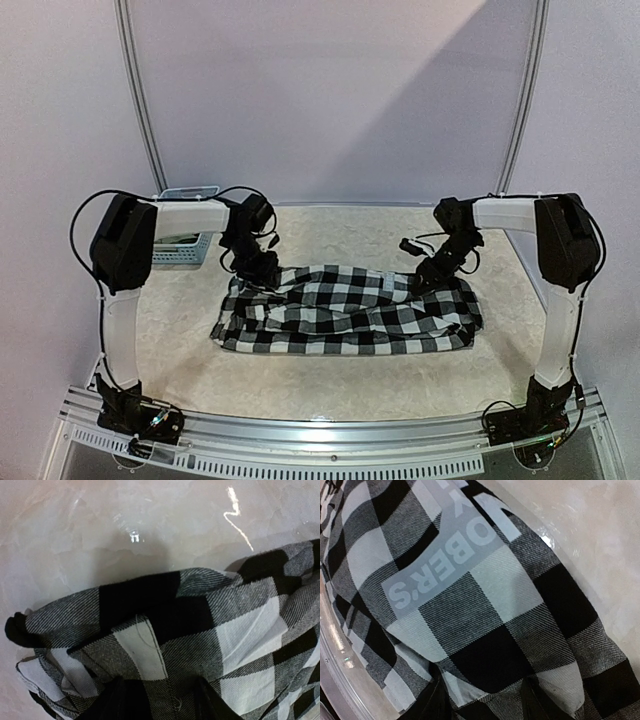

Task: Fold and stack the mixed laundry pile
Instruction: Adjust the 1/3-folded shirt at the center of the board.

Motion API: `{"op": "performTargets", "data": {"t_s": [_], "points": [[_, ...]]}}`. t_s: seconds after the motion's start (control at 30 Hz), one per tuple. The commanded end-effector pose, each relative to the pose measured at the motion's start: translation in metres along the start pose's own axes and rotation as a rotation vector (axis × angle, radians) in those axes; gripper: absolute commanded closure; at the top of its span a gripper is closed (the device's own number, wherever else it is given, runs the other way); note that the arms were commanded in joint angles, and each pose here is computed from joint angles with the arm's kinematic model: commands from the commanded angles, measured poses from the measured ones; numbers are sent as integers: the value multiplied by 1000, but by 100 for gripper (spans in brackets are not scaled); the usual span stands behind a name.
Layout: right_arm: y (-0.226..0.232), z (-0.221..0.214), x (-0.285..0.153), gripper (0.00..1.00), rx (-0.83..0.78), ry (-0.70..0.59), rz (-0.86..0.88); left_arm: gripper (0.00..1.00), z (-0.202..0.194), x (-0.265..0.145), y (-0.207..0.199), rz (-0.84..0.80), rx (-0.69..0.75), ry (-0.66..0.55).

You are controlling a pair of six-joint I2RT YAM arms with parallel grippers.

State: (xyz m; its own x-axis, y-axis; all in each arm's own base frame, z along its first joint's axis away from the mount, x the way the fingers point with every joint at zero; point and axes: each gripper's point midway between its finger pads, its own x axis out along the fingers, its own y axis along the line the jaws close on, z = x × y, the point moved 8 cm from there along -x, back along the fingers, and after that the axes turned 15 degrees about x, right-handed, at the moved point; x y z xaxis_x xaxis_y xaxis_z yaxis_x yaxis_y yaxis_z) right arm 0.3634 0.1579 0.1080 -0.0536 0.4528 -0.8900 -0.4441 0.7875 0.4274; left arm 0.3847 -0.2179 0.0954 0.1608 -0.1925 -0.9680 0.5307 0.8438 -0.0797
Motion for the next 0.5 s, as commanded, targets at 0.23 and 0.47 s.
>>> {"op": "performTargets", "data": {"t_s": [0.23,0.47], "points": [[-2,-7,-11,48,2,14,-86,48,45,-90,-64,129,221,-285],[10,9,-69,46,4,-139,-25,42,54,-102,-163,-25,569,-414]]}}
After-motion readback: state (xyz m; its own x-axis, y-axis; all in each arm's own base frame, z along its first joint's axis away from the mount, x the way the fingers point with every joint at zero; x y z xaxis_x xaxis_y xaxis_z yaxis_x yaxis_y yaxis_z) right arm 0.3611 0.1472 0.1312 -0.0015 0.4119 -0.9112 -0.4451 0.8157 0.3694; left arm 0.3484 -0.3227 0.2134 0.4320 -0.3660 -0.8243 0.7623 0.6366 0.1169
